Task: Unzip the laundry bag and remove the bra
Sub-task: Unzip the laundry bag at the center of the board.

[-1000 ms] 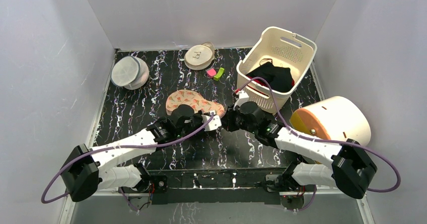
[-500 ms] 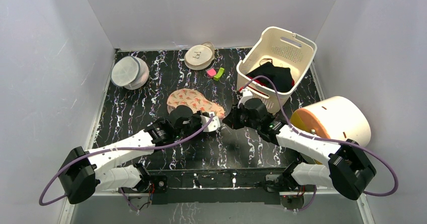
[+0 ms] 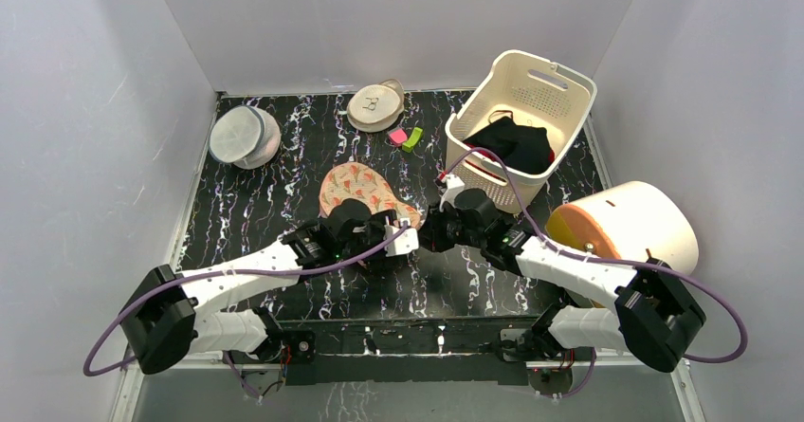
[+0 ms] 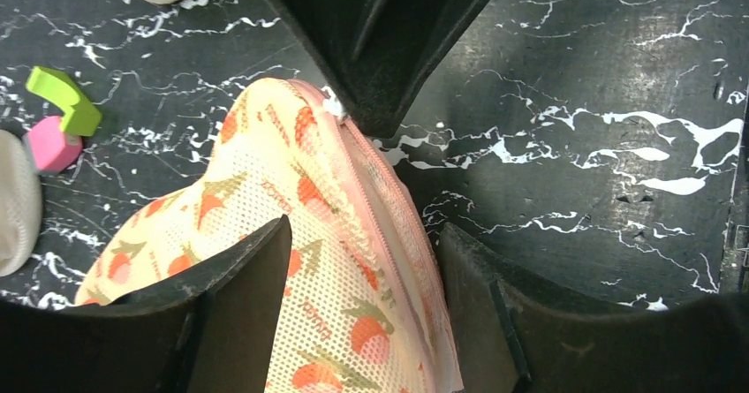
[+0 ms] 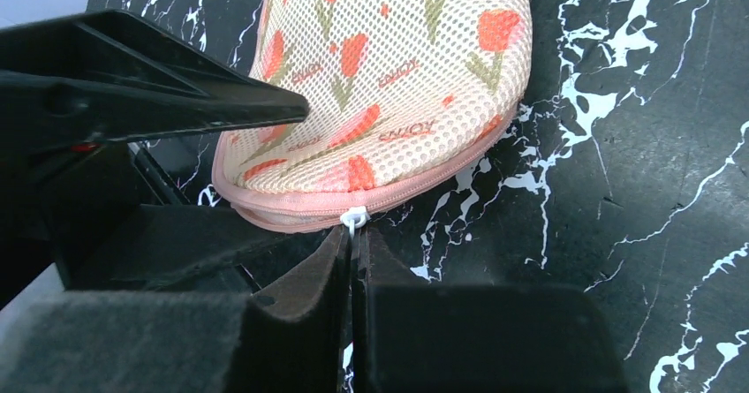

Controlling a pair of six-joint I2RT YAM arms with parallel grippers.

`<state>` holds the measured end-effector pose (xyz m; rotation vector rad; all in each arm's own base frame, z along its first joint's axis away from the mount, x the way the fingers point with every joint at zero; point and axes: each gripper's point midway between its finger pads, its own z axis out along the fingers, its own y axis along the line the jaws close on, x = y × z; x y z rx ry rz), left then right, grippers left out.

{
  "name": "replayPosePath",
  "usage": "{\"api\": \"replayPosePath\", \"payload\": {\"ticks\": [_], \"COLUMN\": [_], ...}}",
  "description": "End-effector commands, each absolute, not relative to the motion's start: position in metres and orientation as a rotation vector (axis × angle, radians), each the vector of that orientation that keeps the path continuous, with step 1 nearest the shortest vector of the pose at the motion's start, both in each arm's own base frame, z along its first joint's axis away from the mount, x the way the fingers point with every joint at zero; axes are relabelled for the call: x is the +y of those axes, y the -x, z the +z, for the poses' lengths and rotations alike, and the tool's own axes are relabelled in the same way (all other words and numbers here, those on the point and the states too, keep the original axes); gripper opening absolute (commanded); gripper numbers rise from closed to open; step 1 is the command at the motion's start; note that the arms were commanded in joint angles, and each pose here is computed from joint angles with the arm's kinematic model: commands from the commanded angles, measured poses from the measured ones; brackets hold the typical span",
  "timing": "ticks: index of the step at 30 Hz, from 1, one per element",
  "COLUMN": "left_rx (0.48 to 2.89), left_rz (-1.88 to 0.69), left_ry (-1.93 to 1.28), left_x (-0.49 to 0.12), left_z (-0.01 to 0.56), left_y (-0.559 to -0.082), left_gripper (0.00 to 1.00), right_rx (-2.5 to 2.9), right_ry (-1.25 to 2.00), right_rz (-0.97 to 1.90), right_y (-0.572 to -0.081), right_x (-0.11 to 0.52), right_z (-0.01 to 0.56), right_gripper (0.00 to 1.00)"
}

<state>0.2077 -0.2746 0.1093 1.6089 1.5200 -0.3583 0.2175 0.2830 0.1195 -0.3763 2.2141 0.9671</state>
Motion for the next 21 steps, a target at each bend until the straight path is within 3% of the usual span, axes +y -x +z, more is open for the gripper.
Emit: {"api": "replayPosePath", "payload": {"ticks": [1, 6, 13, 21], "left_rx": [1.511, 1.551, 1.558, 1.523], "left_rz": [-0.418, -0.386, -0.282, -0.19], "left_ry": [-1.603, -1.61, -1.592, -1.527], "left_x": [-0.286, -0.285, -0.276, -0.262], "left_z": [0.118, 0.11, 0.114, 0.128], "left_y": [-0.207, -0.212, -0.225, -0.233], "left_gripper": [0.59, 0.46, 0.0, 0.0], "right_rx": [2.111, 2.107, 2.089, 2.186], "right_ry": [0.387, 0.384, 0.355, 0.209], "right_rz": [1.046, 1.05, 1.015, 0.812], "right_y": [-0.224, -0.222, -0.225, -0.245], "right_x": [0.3, 0.299, 0.291, 0.253], "right_z": [0.149, 0.15, 0.154, 0.125], "right_gripper": [0.0, 0.0, 0.0, 0.0]}}
